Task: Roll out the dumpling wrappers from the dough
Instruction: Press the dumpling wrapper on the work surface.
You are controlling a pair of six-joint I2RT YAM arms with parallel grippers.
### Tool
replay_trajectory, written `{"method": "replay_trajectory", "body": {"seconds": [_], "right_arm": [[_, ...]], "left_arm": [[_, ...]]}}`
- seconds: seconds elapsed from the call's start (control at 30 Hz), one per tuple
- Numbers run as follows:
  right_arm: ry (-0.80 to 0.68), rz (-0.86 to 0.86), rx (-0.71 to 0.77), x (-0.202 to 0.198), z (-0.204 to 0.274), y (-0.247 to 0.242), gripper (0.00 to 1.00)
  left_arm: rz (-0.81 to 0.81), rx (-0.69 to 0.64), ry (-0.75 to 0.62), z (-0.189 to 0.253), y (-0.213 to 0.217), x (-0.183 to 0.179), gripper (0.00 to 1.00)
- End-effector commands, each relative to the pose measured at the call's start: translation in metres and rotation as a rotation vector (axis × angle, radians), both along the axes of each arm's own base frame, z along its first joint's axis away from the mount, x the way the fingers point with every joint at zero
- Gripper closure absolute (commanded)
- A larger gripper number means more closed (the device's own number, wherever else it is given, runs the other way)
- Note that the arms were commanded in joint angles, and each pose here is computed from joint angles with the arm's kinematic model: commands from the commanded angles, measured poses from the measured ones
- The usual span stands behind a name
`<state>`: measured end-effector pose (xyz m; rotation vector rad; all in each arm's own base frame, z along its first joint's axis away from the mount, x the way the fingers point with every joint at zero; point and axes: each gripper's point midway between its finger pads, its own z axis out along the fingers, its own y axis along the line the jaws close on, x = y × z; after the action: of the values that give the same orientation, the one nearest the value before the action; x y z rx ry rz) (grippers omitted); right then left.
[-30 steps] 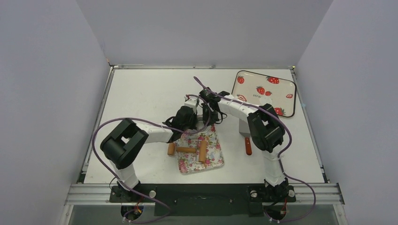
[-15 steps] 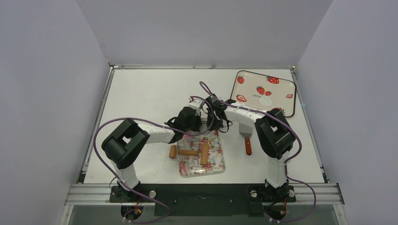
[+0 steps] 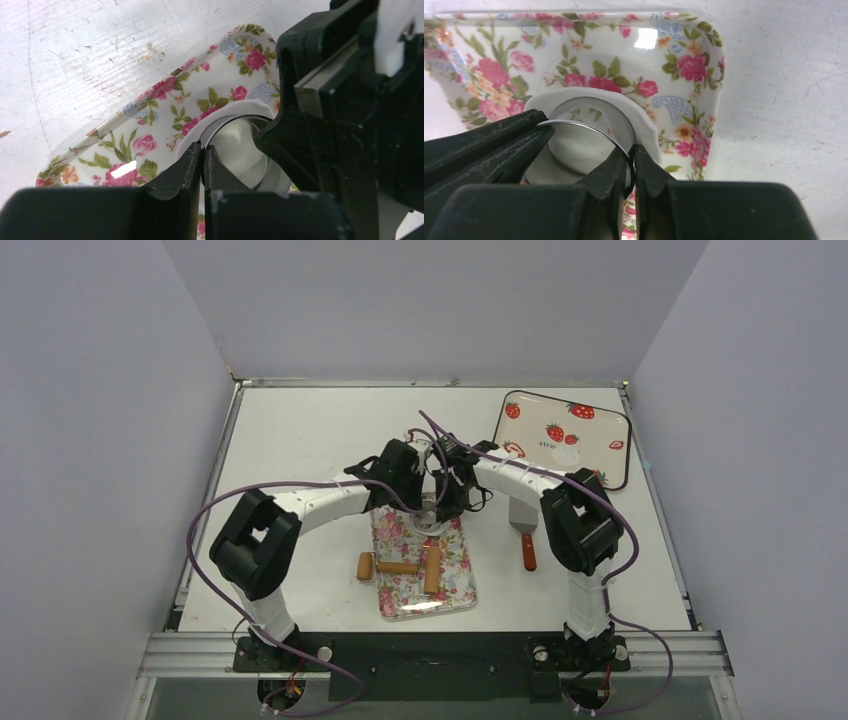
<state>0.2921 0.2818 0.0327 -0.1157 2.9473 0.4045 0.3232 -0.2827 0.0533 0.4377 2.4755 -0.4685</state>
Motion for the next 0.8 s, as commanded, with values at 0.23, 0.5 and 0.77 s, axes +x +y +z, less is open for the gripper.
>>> {"method": "replay_trajectory", "body": {"seconds": [0.23, 0.5, 0.77], "right_arm": [[-0.128, 0.027, 0.098, 0.008, 0.081, 0.016, 1.0], [-0.198, 0.011, -0.007, 0.023, 0.052, 0.005, 1.0], [-0.216, 0.08, 0.043, 0.024, 0.037, 0.017, 1.0]], "left_arm": [[-0.056, 0.054, 0.042, 0.028, 0.019, 0.008, 1.0], [-0.094, 0.035, 0.021, -0.008, 0.018, 0.004, 1.0], [-0.197, 0.014, -0.004, -0.013, 0.017, -0.001, 0.85]]}}
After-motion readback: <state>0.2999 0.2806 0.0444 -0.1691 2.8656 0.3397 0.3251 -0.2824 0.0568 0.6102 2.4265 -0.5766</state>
